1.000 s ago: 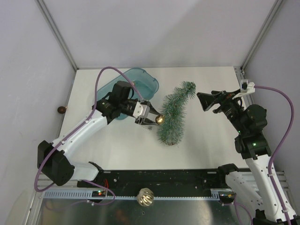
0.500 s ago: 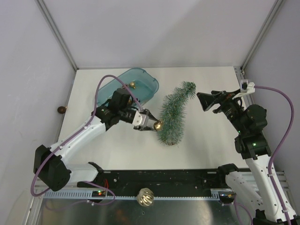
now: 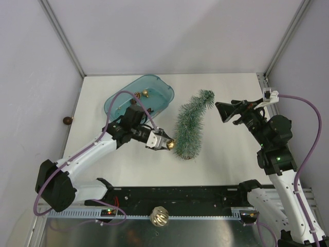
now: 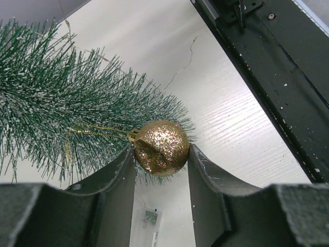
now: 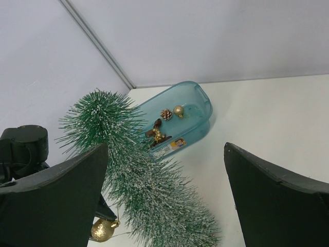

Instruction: Decorate the small christmas tree

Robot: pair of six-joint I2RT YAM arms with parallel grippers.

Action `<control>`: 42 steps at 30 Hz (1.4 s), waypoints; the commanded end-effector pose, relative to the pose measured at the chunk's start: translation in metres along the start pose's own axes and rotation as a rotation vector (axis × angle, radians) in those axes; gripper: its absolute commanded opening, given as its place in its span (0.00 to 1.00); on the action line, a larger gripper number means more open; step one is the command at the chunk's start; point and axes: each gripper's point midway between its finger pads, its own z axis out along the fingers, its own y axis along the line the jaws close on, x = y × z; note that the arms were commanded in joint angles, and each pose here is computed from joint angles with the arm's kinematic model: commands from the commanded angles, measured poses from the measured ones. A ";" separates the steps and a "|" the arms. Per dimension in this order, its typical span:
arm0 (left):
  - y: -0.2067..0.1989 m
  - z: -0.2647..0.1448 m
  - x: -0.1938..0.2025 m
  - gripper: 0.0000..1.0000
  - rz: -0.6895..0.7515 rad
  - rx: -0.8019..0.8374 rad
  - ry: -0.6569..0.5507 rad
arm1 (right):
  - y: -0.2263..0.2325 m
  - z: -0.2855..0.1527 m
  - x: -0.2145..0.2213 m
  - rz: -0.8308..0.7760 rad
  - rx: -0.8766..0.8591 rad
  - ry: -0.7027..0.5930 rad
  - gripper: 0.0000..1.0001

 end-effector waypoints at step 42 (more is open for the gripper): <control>0.056 -0.066 0.009 0.93 -0.185 -0.368 0.085 | 0.004 -0.002 -0.013 -0.033 -0.008 -0.054 0.99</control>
